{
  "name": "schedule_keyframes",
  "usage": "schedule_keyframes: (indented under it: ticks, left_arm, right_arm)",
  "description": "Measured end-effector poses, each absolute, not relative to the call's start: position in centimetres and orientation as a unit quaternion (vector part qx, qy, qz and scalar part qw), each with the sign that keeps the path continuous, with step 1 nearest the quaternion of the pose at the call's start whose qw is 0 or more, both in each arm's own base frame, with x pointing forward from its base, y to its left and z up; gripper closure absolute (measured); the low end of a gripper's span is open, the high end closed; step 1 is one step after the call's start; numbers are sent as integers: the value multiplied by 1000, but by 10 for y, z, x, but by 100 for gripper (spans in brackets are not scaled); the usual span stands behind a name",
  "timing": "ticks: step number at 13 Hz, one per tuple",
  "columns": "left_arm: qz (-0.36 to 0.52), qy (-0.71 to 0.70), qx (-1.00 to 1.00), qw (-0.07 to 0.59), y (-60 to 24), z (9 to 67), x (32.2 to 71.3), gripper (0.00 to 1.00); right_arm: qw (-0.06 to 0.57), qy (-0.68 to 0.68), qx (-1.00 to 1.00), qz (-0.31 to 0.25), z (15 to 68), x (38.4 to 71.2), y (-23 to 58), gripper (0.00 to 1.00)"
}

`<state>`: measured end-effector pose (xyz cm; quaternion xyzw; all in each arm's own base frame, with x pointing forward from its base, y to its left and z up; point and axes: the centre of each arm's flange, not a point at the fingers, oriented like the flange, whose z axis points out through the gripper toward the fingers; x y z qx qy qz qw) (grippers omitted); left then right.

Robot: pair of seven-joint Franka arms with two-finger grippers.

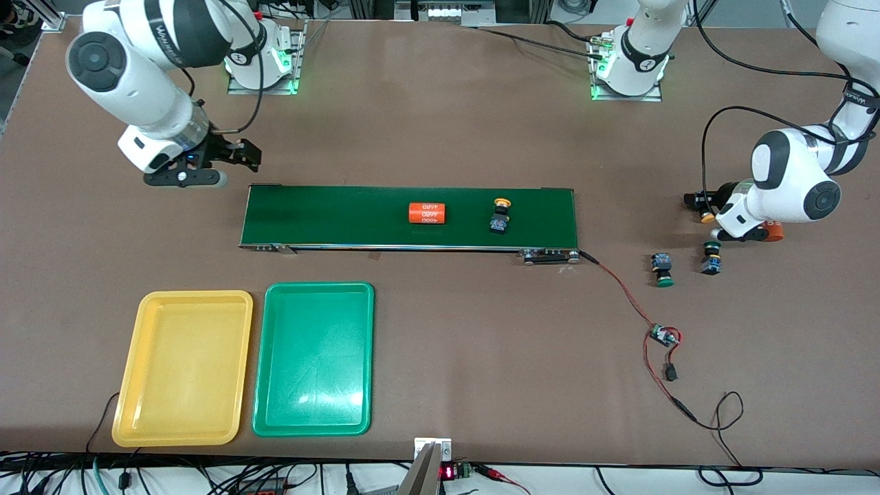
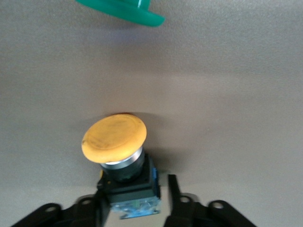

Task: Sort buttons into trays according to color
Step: 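Grasp the yellow button with the left gripper while the right gripper approaches, then place the yellow button on the green conveyor with the left gripper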

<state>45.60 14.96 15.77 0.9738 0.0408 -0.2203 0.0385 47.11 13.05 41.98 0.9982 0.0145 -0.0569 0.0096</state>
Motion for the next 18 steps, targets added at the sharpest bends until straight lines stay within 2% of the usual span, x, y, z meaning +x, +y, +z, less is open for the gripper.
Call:
schedule_keyframes:
  ticks: [1,3,6,9,11,14,18]
  left_arm:
    - [-220,40,974,38,150,158,456,58]
    - [-208,26,977,37,152,165,464,58]
    - [-159,-60,985,18,143,216,506,58]
    - [-107,-194,975,-25,33,283,545,58]
    - [-90,-267,959,-38,-69,307,541,58]
    - [-92,-255,963,6,-185,302,512,58]
    - [-100,-225,969,12,-261,275,481,58]
  right_arm:
    - [11,7,998,-58,418,470,135,0]
    - [13,-5,998,-60,415,469,141,0]
    - [13,-8,998,-60,415,469,142,0]
    - [13,-8,998,-59,415,469,142,0]
    - [12,-8,998,-58,415,469,142,0]
    - [11,-10,998,-54,416,471,141,0]
    - [10,-12,998,-53,416,471,139,0]
